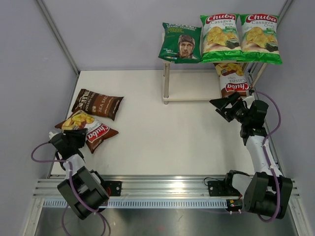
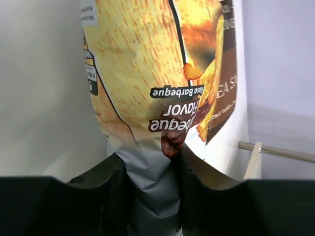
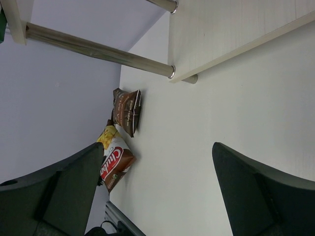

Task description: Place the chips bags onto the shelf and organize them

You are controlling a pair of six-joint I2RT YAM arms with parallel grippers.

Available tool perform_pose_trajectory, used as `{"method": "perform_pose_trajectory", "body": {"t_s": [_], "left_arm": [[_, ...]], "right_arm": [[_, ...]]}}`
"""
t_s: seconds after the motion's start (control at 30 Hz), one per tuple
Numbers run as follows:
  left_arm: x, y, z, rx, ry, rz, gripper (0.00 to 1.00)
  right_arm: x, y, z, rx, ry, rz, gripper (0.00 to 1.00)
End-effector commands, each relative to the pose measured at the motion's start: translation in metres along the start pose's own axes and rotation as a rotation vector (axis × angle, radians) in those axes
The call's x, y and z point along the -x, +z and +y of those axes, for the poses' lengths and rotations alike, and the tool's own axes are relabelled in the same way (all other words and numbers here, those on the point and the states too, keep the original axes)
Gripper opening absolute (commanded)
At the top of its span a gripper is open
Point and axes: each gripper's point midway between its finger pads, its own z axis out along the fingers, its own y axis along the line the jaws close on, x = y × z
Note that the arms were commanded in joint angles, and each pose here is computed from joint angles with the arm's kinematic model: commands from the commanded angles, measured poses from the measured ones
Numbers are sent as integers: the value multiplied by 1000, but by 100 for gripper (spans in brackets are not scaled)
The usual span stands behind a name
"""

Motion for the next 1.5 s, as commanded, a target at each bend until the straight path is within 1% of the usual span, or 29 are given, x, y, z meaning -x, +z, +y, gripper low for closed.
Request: {"method": "perform_pose_trajectory", "body": {"t_s": [0.0, 0.03, 0.1, 0.17, 0.23, 0.3, 0.37, 0.4, 0.47, 0.5, 0.57, 0.6, 0.63, 0.7, 0.77, 0.8, 0.87, 0.9, 0.93, 0.97, 1.0, 1.07, 1.1, 1.13, 1.17, 1.2, 1.27, 1.33, 1.47], "left_arm": [[-15, -9, 24, 84, -14, 23, 32], [-13, -15, 16, 64, -14, 6, 26], [-10, -21, 6, 33, -7, -11, 24], [-8, -31, -6, 7, -5, -27, 17], [-9, -37, -13, -6, -4, -15, 15], [-8, -44, -24, -30, 1, -3, 10], [-7, -48, -38, -65, 11, 12, 8], [-10, -50, -43, -84, 12, 35, 6], [-12, -55, -53, -119, 4, 55, 6], [-14, -60, -63, -157, 11, 70, 6], [-15, -67, -76, -199, 5, 81, 7], [-16, -73, -88, -240, 15, 90, 7], [-16, -77, -95, -263, 3, 94, 7], [-17, -84, -114, -325, 17, 96, 8], [-19, -89, -129, -372, -11, 104, 9], [-26, -92, -140, -405, -9, 125, 9], [-25, -102, -168, -504, -25, 118, 10], [-31, -109, -185, -554, -31, 125, 10], [-32, -112, -196, -583, -33, 128, 10], [-35, -114, -203, -611, -43, 141, 10], [-42, -121, -217, -670, -41, 166, 10], [-47, -122, -226, -684, -94, 182, 9], [-57, -131, -238, -730, -94, 215, 9], [-62, -135, -243, -745, -95, 223, 9], [-60, -136, -250, -751, -107, 191, 10], [-73, -145, -254, -771, -89, 222, 10], [-76, -151, -262, -778, -97, 205, 11], [-88, -158, -267, -795, -90, 239, 11], [-103, -163, -273, -826, -91, 298, 11]], "right_arm": [[10, -2, 24, 41, -81, -34, 100], [5, 1, 27, 52, -86, -18, 99], [-3, 7, 32, 82, -87, 14, 99], [-26, 18, 35, 123, -39, 88, 99], [-37, 26, 45, 180, -31, 121, 99], [-60, 39, 47, 183, -1, 191, 99], [-72, 47, 47, 178, 23, 208, 99], [-85, 50, 57, 207, 14, 231, 99], [-101, 57, 63, 208, 39, 236, 100], [-118, 58, 77, 245, 32, 266, 99], [-137, 64, 85, 249, 78, 279, 99], [-155, 62, 101, 291, 82, 300, 99], [-158, 66, 98, 271, 106, 261, 99], [-168, 65, 110, 290, 173, 234, 100], [-189, 62, 114, 274, 225, 198, 99], [-193, 61, 120, 286, 234, 181, 99], [-211, 58, 127, 286, 256, 163, 99], [-209, 55, 139, 339, 266, 130, 99], [-221, 54, 143, 348, 270, 137, 99], [-217, 49, 160, 427, 278, 120, 99], [-219, 47, 169, 472, 271, 119, 100], [-228, 44, 188, 560, 256, 135, 99], [-231, 44, 193, 585, 246, 145, 99], [-238, 49, 197, 599, 239, 160, 100], [-240, 48, 203, 624, 234, 157, 99], [-242, 50, 204, 624, 236, 159, 99], [-243, 54, 210, 643, 207, 141, 99], [-242, 55, 216, 659, 170, 133, 99], [-250, 57, 224, 656, 109, 177, 100]]}}
